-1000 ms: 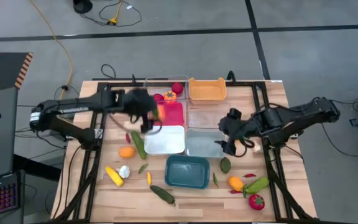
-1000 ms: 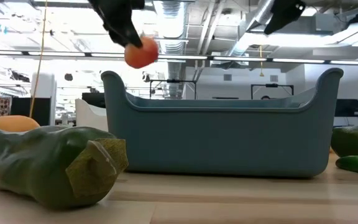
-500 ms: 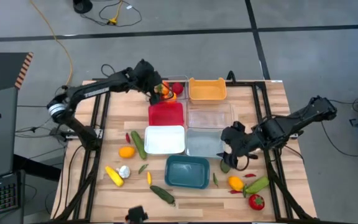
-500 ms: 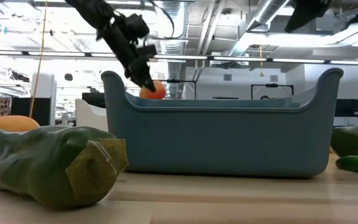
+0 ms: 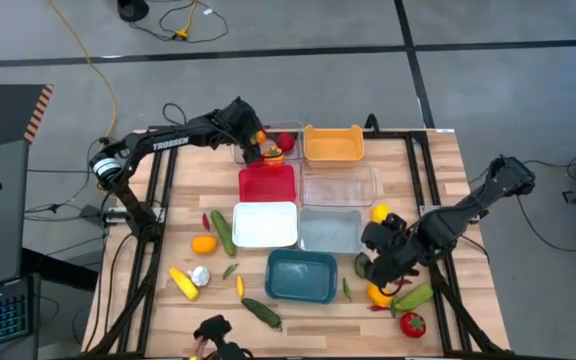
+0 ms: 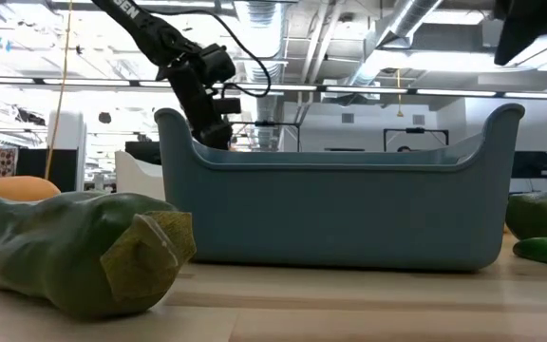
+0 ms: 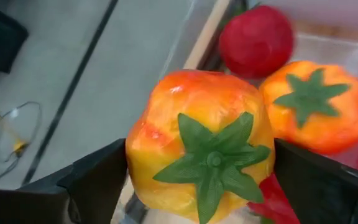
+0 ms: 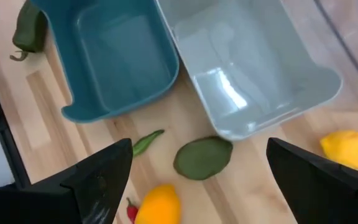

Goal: Sort produce into baskets
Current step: Put the orange tomato into the top transparent bin, then put the red tomato into the top transparent bin

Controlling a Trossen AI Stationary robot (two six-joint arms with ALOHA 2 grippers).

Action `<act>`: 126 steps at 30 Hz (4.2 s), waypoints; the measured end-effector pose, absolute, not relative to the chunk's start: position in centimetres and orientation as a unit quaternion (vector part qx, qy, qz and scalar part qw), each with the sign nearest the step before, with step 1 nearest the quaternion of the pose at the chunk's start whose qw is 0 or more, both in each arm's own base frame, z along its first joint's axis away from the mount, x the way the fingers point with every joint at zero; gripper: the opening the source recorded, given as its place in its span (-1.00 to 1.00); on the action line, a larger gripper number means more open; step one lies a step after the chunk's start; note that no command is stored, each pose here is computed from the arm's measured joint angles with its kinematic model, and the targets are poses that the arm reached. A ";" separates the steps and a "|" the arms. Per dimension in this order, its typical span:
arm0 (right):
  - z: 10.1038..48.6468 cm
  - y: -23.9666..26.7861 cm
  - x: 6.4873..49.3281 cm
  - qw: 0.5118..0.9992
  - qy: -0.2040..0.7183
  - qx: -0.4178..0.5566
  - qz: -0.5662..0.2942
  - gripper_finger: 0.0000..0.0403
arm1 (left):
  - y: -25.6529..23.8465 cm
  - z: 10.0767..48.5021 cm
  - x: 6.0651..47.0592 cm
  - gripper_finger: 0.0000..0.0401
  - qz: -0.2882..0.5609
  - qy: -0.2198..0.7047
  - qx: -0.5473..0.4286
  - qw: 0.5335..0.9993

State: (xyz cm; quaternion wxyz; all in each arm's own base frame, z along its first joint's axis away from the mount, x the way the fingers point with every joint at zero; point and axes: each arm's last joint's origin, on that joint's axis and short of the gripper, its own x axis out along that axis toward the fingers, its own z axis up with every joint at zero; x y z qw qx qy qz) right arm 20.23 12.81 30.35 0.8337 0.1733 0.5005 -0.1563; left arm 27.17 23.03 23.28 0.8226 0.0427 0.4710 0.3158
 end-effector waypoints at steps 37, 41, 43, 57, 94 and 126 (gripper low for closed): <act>25.5 19.7 19.2 0.699 0.680 0.204 -0.088 0.97 | 22.8 23.3 27.4 0.89 0.323 0.457 0.007 0.829; 25.5 20.5 19.0 0.658 0.704 0.257 -0.077 0.97 | 22.8 23.2 27.3 0.89 0.322 0.459 0.006 0.828; 25.6 21.1 19.0 0.651 0.696 0.292 -0.084 0.97 | 22.8 23.2 27.3 0.89 0.322 0.460 0.006 0.827; 22.9 25.3 17.6 0.579 0.711 0.362 -0.169 0.97 | 22.7 23.2 27.3 0.89 0.321 0.464 0.004 0.826; 15.9 28.8 18.4 0.522 0.749 0.342 -0.220 0.97 | 22.6 23.2 27.4 0.89 0.316 0.456 -0.011 0.832; 21.5 27.7 20.0 0.582 0.671 0.386 -0.251 0.97 | 22.6 23.2 27.4 0.89 0.313 0.458 -0.007 0.832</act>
